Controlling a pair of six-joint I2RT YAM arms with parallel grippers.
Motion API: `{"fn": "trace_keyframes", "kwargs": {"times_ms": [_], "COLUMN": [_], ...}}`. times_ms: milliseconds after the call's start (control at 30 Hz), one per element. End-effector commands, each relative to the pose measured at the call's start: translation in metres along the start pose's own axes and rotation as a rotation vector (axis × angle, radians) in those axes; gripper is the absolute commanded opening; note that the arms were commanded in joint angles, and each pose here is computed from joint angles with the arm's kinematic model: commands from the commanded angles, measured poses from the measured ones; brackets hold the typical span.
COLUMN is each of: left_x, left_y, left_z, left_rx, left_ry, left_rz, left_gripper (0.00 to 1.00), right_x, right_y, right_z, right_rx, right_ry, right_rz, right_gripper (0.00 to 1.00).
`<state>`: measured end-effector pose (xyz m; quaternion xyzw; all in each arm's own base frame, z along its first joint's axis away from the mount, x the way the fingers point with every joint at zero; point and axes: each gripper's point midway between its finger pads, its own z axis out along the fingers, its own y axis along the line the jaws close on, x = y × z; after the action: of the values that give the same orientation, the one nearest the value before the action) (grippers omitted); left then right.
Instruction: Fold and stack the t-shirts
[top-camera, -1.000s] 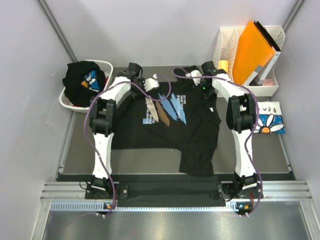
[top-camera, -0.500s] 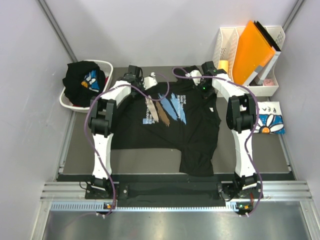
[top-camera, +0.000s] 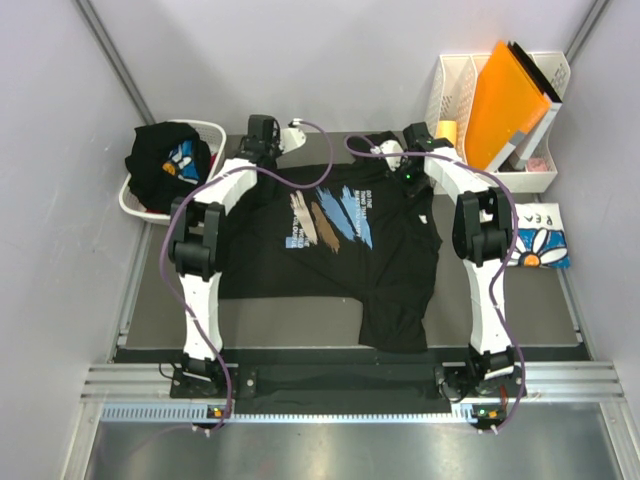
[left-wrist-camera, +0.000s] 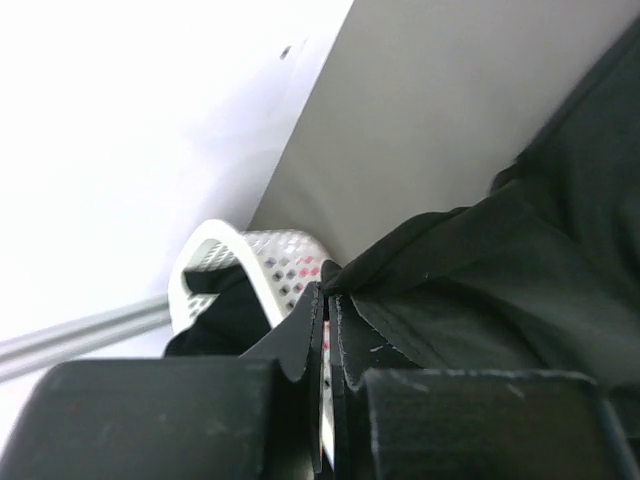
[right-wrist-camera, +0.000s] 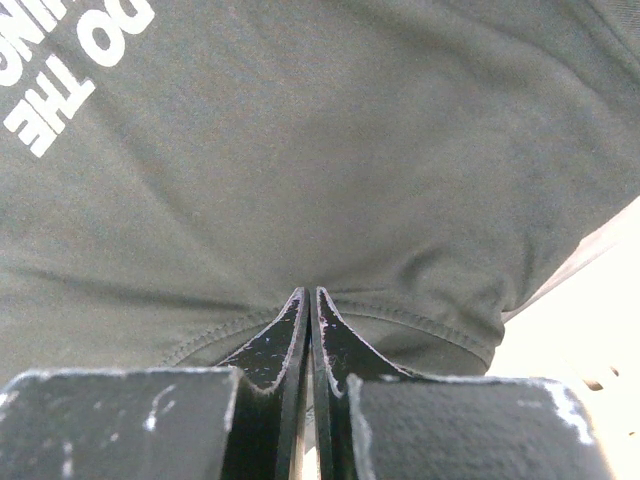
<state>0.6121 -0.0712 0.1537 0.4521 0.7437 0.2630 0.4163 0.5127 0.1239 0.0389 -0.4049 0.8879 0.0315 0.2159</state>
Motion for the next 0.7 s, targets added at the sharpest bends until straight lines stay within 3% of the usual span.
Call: {"fn": "trace_keyframes", "kwargs": {"times_ms": [0, 300, 667], "left_x": [0.008, 0.047, 0.071], "left_y": [0.026, 0.037, 0.038], "left_z": [-0.003, 0.016, 0.043], "left_rx": [-0.131, -0.312, -0.440], "left_ry": [0.064, 0.282, 0.389], "left_rz": [0.027, 0.137, 0.225], "left_gripper": [0.00, 0.00, 0.00], "right_x": [-0.007, 0.009, 0.022], "right_y": [0.004, 0.018, 0.032], "right_z": [-0.009, -0.016, -0.023], "right_rx": [-0.008, -0.027, -0.053], "right_ry": [-0.029, -0.011, -0.010], "right_rz": [-0.016, -0.015, 0.006], "right_gripper": [0.00, 0.00, 0.00]}}
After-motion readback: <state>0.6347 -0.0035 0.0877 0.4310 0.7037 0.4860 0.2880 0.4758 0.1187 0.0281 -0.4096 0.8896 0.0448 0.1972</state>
